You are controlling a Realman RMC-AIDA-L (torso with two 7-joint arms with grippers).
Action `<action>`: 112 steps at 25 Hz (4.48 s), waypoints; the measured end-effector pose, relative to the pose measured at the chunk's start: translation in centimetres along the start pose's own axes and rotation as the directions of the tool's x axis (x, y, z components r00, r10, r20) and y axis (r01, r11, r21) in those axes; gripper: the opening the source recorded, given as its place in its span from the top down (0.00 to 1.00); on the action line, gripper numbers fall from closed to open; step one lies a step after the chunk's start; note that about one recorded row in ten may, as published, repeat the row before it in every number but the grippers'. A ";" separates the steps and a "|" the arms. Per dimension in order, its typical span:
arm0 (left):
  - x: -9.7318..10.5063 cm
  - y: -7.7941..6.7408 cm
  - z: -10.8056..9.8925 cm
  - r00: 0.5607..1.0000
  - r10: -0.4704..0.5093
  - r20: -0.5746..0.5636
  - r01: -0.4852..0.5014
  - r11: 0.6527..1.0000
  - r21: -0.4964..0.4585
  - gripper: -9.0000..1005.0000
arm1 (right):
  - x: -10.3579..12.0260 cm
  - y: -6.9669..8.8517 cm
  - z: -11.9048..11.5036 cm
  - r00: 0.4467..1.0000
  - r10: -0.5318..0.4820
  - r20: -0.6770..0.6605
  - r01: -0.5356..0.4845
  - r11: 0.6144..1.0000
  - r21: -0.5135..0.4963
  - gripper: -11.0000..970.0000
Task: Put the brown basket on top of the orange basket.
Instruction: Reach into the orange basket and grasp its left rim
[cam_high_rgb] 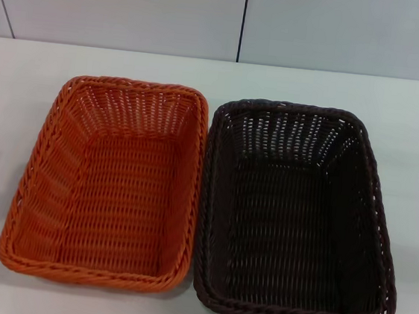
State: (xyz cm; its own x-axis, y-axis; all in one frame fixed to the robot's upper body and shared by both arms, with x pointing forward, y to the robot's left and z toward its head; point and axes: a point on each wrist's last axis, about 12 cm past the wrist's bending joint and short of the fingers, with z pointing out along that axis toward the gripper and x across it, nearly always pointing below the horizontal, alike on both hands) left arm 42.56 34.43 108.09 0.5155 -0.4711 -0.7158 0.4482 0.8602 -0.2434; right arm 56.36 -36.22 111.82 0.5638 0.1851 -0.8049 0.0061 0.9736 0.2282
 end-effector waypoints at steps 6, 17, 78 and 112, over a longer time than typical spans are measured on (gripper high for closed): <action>0.0 -0.1 0.1 1.000 -0.015 0.001 0.015 1.000 0.007 0.46 | -0.1 -0.2 0.3 1.000 -0.006 0.002 0.006 1.000 0.005 0.45; 0.1 -0.2 0.1 0.998 -0.062 -0.003 0.062 0.998 0.016 0.46 | -0.1 -0.2 0.4 1.000 0.000 0.008 0.000 1.000 0.011 0.45; -1.9 7.5 15.6 0.827 -0.243 -0.506 0.283 0.959 0.004 0.44 | 0.7 -1.1 -0.5 0.997 0.045 -0.065 -0.040 0.996 0.079 0.45; -5.6 -1.7 21.8 0.553 0.006 -0.833 0.548 0.750 0.370 0.40 | 1.2 -1.2 0.9 0.994 0.043 -0.100 -0.032 0.994 0.104 0.45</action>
State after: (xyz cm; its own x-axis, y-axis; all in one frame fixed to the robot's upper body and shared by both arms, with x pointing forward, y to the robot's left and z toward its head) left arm 54.84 31.36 126.75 -0.3204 -0.0923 -0.9428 0.8890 0.3143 -0.3329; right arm 57.77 -37.25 111.11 0.4783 0.2389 -0.8451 0.0738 0.9480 0.3097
